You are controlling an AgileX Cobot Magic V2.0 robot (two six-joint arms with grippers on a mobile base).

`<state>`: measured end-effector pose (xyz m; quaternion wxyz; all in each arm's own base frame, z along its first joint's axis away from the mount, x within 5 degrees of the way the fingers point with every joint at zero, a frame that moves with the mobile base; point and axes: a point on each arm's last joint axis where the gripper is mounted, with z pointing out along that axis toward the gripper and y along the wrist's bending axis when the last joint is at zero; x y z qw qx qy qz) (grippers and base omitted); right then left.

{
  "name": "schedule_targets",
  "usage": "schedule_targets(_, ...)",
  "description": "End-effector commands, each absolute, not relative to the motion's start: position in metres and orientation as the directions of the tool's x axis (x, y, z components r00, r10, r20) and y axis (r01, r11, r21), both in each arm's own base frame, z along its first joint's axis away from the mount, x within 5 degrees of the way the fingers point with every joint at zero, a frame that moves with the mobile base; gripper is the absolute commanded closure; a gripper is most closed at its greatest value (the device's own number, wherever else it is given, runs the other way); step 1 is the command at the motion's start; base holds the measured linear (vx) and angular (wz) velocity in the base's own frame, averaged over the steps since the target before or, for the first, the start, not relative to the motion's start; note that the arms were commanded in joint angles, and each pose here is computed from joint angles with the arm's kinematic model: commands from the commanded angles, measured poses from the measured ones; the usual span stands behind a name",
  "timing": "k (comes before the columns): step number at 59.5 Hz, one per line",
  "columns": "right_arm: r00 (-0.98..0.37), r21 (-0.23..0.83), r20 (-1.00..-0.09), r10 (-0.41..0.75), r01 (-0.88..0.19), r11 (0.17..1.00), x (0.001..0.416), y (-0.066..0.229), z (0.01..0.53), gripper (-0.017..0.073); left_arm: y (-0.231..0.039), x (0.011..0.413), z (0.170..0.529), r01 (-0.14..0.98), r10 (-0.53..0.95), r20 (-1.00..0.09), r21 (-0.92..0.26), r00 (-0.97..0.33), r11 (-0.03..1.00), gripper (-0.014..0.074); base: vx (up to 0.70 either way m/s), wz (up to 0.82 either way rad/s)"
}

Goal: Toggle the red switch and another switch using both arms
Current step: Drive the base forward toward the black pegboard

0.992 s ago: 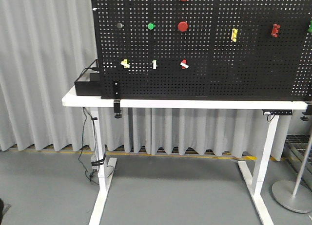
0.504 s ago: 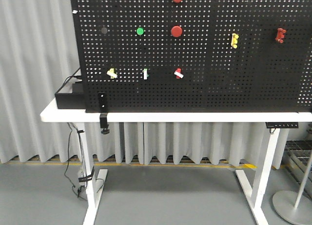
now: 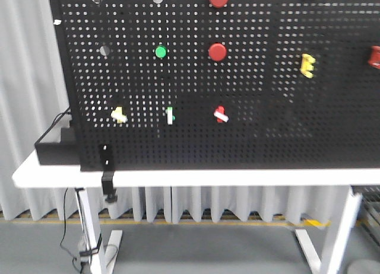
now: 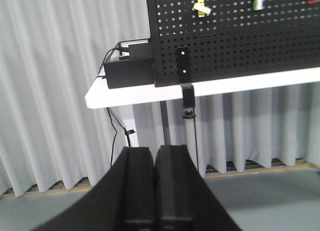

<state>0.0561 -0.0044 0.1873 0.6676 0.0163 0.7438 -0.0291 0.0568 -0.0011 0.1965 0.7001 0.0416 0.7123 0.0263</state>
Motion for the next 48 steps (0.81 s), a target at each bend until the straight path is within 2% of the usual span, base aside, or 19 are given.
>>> schedule_targets(1,-0.023,-0.038,-0.999,-0.037,0.062,0.997,0.0562,-0.004,0.1936,0.0566,-0.0013,0.0567,0.1982,0.02,0.074,-0.996,0.075,0.053,0.997,0.0591,0.38,0.05)
schedule_targets(48,-0.023,-0.038,-0.999,-0.037,0.062,0.997,0.0562,-0.004,0.1936,0.0566,-0.0013,0.0567,0.1982,0.02,0.074,-0.996,0.075,0.053,0.997,0.0591,0.32,0.02)
